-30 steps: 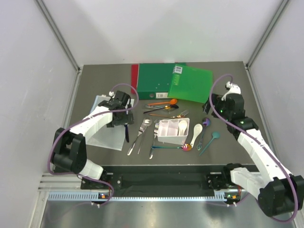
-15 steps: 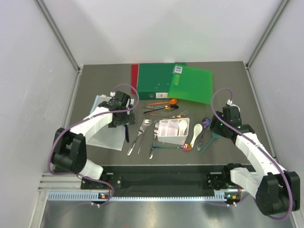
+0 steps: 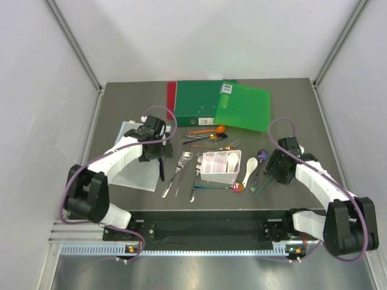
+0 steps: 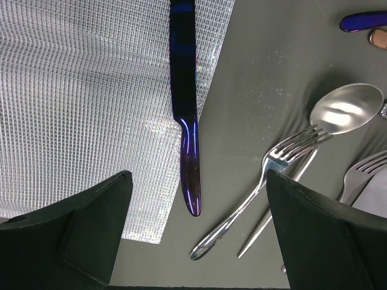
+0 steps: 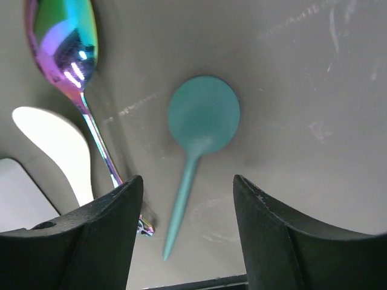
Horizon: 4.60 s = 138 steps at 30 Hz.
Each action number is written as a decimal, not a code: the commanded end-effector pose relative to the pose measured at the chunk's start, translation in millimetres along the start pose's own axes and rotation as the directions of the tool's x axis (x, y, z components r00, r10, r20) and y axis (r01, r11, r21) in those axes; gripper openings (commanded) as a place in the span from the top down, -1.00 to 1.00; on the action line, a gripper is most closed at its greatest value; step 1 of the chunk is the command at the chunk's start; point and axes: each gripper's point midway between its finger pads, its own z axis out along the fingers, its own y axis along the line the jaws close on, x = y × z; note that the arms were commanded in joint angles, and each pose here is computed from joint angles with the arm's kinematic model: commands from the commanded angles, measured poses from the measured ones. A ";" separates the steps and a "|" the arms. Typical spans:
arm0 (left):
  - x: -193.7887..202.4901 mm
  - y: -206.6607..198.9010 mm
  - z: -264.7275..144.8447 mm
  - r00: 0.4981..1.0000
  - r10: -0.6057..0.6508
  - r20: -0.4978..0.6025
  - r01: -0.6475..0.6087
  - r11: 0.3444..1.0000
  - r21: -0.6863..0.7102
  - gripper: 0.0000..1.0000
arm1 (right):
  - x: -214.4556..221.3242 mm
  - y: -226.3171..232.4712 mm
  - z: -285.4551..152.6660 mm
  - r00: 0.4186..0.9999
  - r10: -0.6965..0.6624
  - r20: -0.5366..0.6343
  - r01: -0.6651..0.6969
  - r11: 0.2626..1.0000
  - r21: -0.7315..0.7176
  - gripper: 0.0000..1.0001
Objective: Sort the eating utensils into containers
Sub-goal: Pick up the spoon from the center of the board, then place the spoon in the storage box.
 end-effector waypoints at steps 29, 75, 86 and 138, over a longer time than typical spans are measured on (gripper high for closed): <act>-8.1 -8.0 -9.8 0.999 0.004 0.038 -0.006 0.999 0.048 -0.93 | 5.9 -19.9 38.1 0.984 0.100 -0.149 -0.077 0.986 0.149 0.46; -8.2 -5.9 -8.9 0.999 -0.005 0.045 0.004 0.999 0.040 -0.93 | -116.8 111.9 -156.9 0.854 -0.267 0.446 0.315 0.949 -0.034 1.00; -11.0 -2.1 -6.3 0.998 -0.017 0.061 0.016 1.000 0.012 -0.93 | -105.8 190.1 -183.1 0.726 -0.352 0.591 0.529 0.835 -0.152 1.00; -10.3 3.1 -2.3 0.996 -0.013 0.094 0.019 0.998 -0.059 -0.91 | -7.0 211.9 -121.7 0.681 -0.350 0.643 0.670 0.654 -0.353 0.69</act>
